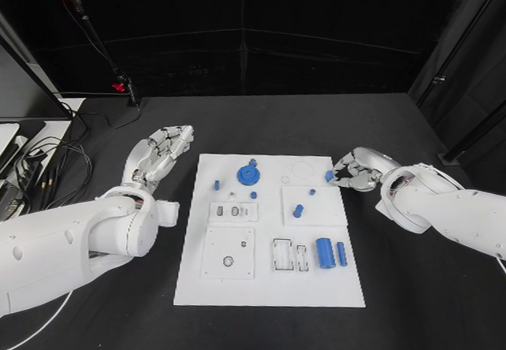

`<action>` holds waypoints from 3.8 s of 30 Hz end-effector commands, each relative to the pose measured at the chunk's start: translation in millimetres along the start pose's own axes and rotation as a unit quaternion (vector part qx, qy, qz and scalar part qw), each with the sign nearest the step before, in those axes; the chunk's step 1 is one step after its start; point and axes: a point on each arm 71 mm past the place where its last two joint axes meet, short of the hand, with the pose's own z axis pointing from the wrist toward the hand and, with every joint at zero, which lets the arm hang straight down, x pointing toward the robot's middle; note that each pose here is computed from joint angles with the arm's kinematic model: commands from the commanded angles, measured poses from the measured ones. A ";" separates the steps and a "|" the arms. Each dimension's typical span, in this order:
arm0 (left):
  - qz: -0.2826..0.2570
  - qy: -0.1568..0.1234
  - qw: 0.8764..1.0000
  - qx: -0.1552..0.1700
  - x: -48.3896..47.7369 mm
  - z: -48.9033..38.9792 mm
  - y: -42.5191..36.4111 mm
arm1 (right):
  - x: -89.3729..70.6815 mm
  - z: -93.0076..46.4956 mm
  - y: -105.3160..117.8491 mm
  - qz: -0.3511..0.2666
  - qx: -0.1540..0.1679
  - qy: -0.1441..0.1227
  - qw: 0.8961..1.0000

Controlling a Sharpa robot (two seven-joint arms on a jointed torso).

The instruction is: Assemble the parts on the task board

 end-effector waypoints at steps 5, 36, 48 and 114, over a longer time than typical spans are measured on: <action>-0.001 0.004 0.991 0.136 0.3 -2.3 -20.0 | -1.4 0.9 3.2 -0.002 -0.005 -0.012 1.000; -0.001 0.004 0.991 0.133 0.3 -2.0 -19.5 | -0.7 2.8 7.8 0.000 -0.013 -0.021 1.000; -0.001 0.005 0.991 0.133 0.3 -2.0 -19.4 | -0.4 3.5 8.9 0.000 -0.015 -0.022 1.000; 0.001 0.003 0.992 0.129 0.1 -1.5 -18.7 | -8.5 2.7 44.7 0.050 -0.068 -0.084 0.993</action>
